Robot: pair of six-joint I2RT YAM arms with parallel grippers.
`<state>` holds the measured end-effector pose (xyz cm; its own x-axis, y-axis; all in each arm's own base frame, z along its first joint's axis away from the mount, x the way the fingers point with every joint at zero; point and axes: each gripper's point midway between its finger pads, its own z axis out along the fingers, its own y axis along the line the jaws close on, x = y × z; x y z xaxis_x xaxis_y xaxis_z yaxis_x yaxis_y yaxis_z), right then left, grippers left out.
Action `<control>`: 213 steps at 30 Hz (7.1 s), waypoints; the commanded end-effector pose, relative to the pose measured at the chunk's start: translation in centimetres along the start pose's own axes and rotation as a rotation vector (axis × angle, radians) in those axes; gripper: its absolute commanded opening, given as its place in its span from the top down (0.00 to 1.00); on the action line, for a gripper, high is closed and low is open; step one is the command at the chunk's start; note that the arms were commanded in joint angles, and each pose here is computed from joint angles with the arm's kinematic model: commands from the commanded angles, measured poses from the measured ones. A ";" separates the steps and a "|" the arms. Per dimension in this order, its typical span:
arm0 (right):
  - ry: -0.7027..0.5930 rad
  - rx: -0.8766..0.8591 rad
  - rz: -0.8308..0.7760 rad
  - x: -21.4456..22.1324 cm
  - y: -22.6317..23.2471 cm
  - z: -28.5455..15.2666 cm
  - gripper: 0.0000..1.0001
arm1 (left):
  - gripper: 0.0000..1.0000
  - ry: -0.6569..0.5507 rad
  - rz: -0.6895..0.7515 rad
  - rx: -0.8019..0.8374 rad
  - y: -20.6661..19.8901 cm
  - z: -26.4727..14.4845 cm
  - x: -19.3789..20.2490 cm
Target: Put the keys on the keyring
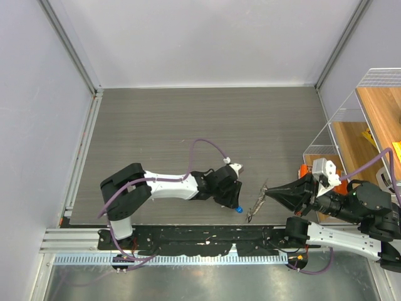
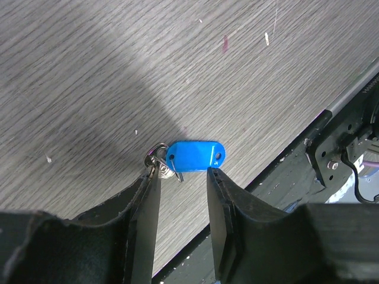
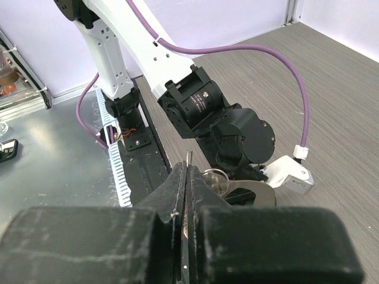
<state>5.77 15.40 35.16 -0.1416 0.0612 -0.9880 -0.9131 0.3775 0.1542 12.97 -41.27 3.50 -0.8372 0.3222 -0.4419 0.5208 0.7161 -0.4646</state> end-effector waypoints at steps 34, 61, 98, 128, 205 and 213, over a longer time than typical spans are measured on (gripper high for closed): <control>-0.073 -0.076 -0.012 -1.3 1.2 -1.3 0.95 | 1.00 -0.216 0.246 0.085 -4.1 -8.4 -4.7; -0.036 -0.089 0.009 -0.1 1.5 -0.4 0.95 | 0.51 -0.071 0.138 -0.129 -1.3 -3.7 -2.3; -0.049 -0.100 0.025 0.3 1.5 -1.4 0.95 | 0.69 0.074 0.104 -0.213 -0.7 0.5 -0.3; -0.053 -0.093 0.035 -0.1 1.5 -1.6 0.95 | 0.98 -0.095 0.314 -0.127 -3.3 -6.2 -2.7; 0.000 -0.130 0.025 1.6 2.1 -1.0 0.95 | 1.00 -0.198 0.514 -0.084 -4.2 -9.3 -2.6; 0.047 -0.185 0.002 2.4 3.0 0.0 0.94 | 1.00 -0.350 0.659 0.025 -6.6 -14.1 -3.0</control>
<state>3.16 15.58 32.04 -0.1841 0.0017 -0.9829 -0.9506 0.2538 0.1785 10.15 -37.75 14.60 -0.3903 0.5383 -0.7469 0.8592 0.5044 -0.0855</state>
